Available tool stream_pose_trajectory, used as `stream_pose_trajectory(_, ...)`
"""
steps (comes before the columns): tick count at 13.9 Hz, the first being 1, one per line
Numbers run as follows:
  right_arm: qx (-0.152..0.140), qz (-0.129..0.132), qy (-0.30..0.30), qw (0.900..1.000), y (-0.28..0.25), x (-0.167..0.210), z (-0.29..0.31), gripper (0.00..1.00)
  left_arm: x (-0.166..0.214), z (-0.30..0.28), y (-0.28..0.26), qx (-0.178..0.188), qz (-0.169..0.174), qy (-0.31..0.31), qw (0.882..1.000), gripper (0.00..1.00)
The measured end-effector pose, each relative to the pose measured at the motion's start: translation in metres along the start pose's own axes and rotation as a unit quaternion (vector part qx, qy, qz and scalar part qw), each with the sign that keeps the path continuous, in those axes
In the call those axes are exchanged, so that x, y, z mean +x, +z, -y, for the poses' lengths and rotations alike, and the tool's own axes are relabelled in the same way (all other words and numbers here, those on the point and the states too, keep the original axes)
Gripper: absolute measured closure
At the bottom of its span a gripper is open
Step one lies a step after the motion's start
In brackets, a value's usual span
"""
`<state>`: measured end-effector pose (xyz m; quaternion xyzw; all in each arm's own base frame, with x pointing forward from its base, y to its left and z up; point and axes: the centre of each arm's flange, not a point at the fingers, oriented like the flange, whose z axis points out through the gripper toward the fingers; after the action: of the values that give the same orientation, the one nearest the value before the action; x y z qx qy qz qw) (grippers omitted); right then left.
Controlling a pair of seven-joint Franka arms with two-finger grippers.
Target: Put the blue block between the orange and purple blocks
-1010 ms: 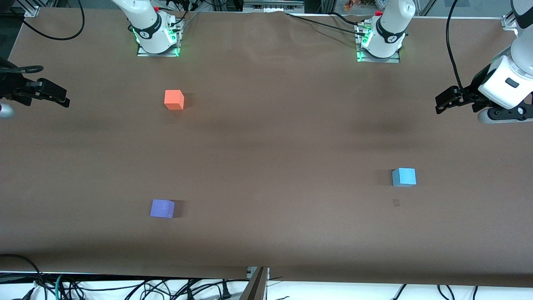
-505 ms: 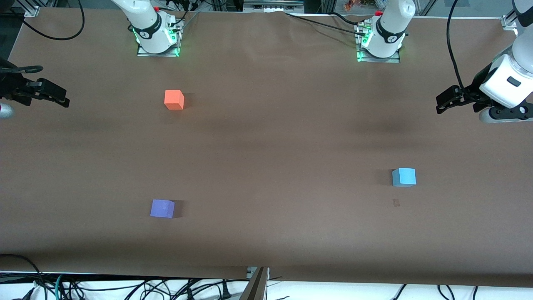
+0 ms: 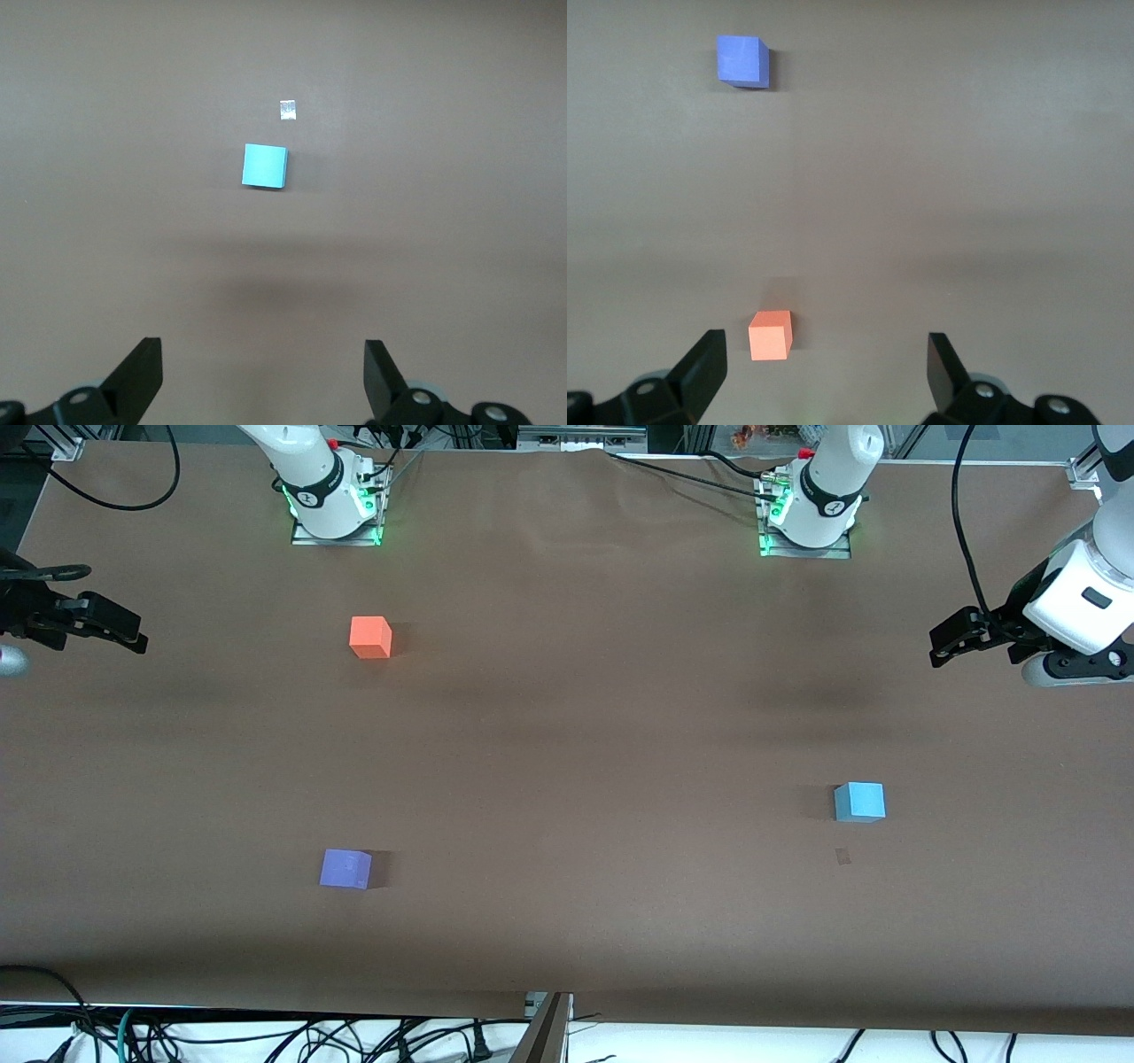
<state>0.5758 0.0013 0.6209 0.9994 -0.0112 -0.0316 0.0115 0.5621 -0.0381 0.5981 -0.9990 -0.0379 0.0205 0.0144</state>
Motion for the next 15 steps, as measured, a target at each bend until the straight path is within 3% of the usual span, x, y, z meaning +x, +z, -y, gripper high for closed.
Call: stream_pose_trajectory(15, 0.000, 0.000, 0.001, 1.000, 0.0000, 0.0000, -0.0006, 0.00, 0.0006, 0.0040, 0.0001, 0.000, 0.000, -0.004, 1.000, 0.00)
